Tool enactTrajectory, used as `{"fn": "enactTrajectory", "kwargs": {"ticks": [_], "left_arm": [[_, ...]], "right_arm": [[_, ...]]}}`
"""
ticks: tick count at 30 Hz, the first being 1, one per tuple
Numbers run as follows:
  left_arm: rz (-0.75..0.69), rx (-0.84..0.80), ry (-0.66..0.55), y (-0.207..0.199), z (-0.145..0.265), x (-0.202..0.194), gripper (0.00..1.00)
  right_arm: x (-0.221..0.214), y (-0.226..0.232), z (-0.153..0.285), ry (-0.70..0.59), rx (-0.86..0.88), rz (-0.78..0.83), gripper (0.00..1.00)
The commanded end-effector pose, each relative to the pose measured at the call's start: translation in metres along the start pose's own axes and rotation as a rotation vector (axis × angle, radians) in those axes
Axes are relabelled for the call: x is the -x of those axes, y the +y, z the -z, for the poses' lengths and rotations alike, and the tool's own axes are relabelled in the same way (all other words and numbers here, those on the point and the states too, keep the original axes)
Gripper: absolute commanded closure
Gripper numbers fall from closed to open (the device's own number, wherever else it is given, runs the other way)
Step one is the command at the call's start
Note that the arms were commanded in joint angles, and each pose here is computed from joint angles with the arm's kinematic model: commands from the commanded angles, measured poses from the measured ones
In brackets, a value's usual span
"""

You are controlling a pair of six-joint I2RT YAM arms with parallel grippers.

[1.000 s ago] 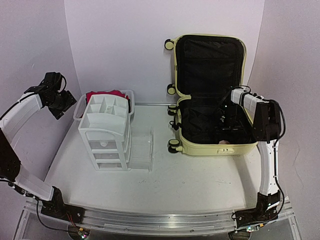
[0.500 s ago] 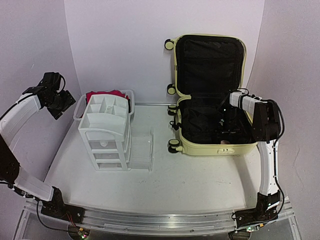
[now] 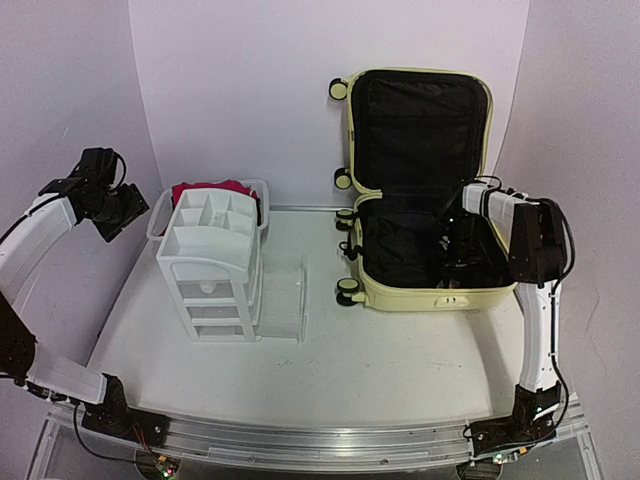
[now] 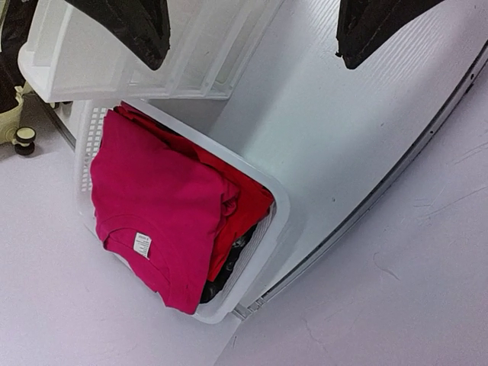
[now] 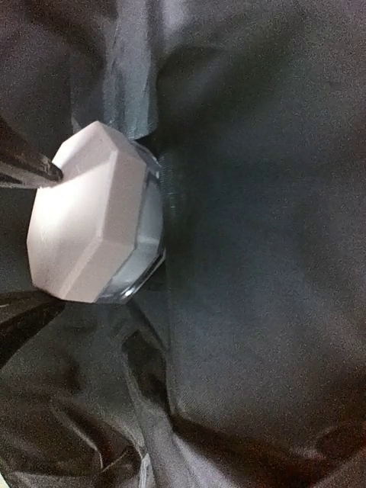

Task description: Open, take out, and arrange the luggage

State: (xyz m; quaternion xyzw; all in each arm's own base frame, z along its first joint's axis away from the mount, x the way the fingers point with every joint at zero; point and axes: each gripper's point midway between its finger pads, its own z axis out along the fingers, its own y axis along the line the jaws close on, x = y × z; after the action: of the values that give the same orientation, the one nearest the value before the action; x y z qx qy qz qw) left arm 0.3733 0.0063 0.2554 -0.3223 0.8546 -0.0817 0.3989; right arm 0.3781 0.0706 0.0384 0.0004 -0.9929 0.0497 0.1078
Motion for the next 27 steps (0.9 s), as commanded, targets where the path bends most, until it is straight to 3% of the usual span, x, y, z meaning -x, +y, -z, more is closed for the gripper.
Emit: {"fn": "enactTrajectory", "kwargs": {"ticks": [1, 8, 13, 14, 21, 27], "left_arm": [[-0.037, -0.057, -0.040, -0.007, 0.022, 0.009, 0.24], [-0.047, -0.127, -0.031, -0.018, 0.034, 0.008, 0.24], [-0.120, -0.142, -0.041, -0.023, 0.033, 0.012, 0.23], [-0.126, -0.150, -0.046, -0.025, 0.036, 0.014, 0.23], [0.020, -0.111, -0.082, -0.003, 0.046, 0.007, 0.24], [0.013, -0.122, -0.074, -0.005, 0.047, 0.006, 0.25]], "right_arm": [[0.004, -0.007, 0.051, -0.171, -0.006, -0.019, 0.55], [-0.002, -0.006, 0.075, -0.261, 0.042, -0.064, 0.53], [-0.005, 0.001, 0.045, -0.176, 0.056, -0.112, 0.05], [-0.006, 0.001, 0.040, -0.163, 0.050, -0.123, 0.02], [0.015, 0.006, -0.004, -0.147, 0.027, -0.101, 0.02], [0.041, 0.006, -0.022, -0.198, 0.001, -0.094, 0.02]]}}
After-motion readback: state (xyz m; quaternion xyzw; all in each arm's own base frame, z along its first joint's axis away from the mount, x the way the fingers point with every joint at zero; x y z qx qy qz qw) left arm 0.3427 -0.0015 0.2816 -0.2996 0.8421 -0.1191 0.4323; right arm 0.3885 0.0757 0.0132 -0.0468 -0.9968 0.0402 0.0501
